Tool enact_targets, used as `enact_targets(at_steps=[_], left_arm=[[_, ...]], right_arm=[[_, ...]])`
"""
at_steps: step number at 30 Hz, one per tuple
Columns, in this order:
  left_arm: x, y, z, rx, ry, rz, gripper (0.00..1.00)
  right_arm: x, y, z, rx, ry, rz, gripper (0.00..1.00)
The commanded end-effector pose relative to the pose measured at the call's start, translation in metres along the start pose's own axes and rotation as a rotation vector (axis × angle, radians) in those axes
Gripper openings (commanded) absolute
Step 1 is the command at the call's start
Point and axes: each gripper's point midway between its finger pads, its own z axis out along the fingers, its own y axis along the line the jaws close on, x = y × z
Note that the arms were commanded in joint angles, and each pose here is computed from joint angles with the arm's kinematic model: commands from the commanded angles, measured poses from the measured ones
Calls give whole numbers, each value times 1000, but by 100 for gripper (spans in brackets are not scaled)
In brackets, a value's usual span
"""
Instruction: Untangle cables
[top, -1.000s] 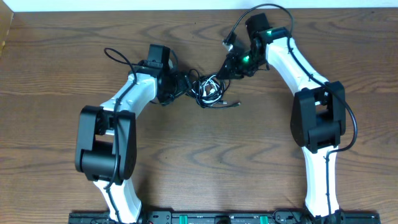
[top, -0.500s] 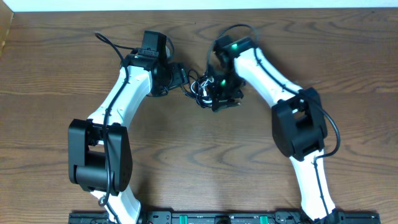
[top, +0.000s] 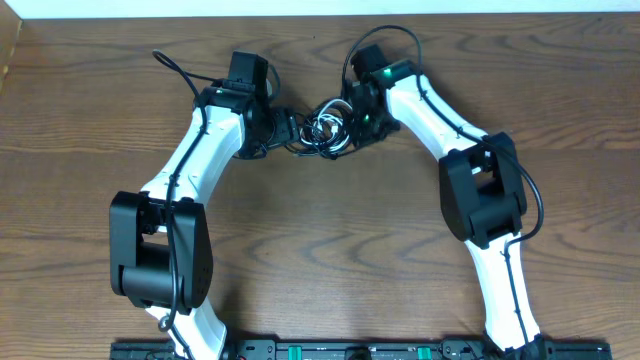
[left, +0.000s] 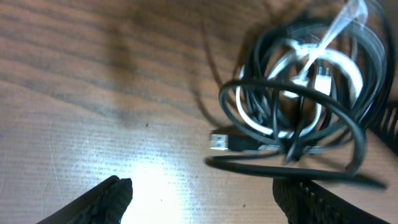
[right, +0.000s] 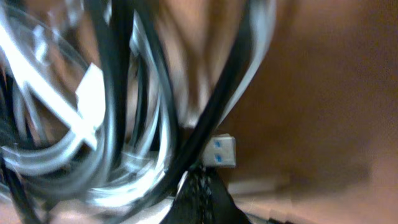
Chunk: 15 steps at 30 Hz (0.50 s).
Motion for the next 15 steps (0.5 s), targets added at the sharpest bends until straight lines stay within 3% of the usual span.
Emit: enact_targets(at_steps=[1, 5, 8, 15], left_arm=[[2, 2, -3, -7, 11, 6, 80], [9, 3, -3, -7, 41, 3, 80], [17, -7, -3, 30, 72, 17, 80], [19, -20, -19, -43, 73, 94, 80]], right_arm=[[-32, -12, 17, 35, -124, -133, 1], [-68, 13, 10, -59, -281, -213, 1], [-71, 31, 10, -101, -302, -288, 1], [-88, 39, -30, -259, -346, -234, 7]])
